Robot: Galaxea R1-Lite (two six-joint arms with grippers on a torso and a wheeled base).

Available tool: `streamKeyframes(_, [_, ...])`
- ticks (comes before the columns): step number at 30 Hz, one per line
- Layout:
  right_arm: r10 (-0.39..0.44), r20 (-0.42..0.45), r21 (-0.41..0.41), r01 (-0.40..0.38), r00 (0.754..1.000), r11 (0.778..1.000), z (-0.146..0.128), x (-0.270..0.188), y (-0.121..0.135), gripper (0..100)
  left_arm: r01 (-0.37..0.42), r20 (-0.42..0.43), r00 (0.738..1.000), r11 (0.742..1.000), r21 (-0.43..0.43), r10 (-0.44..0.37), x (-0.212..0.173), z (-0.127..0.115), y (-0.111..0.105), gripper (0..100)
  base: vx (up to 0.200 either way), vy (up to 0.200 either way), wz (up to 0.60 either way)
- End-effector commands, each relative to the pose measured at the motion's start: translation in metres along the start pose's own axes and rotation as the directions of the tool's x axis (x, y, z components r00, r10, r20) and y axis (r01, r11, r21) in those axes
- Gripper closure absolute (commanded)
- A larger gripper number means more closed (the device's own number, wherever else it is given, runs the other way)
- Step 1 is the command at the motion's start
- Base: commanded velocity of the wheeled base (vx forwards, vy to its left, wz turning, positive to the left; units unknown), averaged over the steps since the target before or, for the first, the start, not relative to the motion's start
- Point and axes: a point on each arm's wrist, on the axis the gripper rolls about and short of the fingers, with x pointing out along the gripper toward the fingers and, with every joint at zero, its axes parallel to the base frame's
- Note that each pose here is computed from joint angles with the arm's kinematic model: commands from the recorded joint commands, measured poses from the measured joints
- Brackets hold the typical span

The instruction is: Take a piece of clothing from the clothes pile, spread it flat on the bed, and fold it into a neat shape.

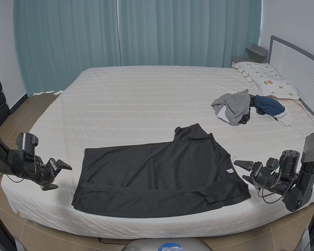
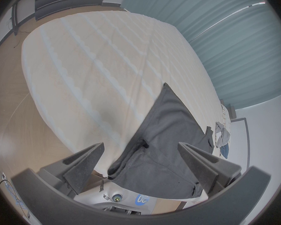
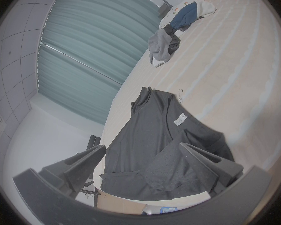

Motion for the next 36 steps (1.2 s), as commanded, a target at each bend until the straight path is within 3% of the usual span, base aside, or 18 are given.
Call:
streamKeyframes(1, [0.004,0.003,-0.001,-0.004,1.000,1.000,-0.001,-0.001,0.000,0,-0.002,-0.005,1.000,1.000,0.001,0.002,0.001,-0.001,0.000,0,0.000,0.000,0.00])
streamKeyframes(5, [0.004,0.001,-0.002,-0.004,1.000,1.000,-0.001,-0.001,0.001,0,-0.003,-0.011,1.000,1.000,0.001,0.003,0.003,-0.002,0.000,0,0.000,0.000,0.00])
streamKeyframes(11, [0.003,-0.002,-0.001,-0.003,1.000,1.000,-0.002,-0.001,0.000,0,-0.001,-0.026,1.000,1.000,0.015,0.001,0.004,-0.007,-0.004,0,0.200,0.000,0.00])
streamKeyframes(20, [0.003,-0.002,-0.001,-0.003,1.000,1.000,-0.002,-0.001,0.000,0,-0.009,-0.048,0.999,1.000,0.019,0.010,0.006,-0.013,-0.003,0,0.000,0.000,0.00])
streamKeyframes(29, [0.001,-0.006,0.000,-0.001,1.000,1.000,-0.002,0.000,0.000,0,0.000,-0.057,0.998,1.000,0.031,0.002,0.007,-0.017,-0.008,0,0.000,-0.200,0.00])
streamKeyframes(36, [0.001,-0.011,-0.002,-0.001,1.000,1.000,-0.004,0.000,0.000,0,0.025,-0.042,0.999,0.999,0.029,-0.024,0.013,-0.010,-0.021,0,0.000,0.000,0.00])
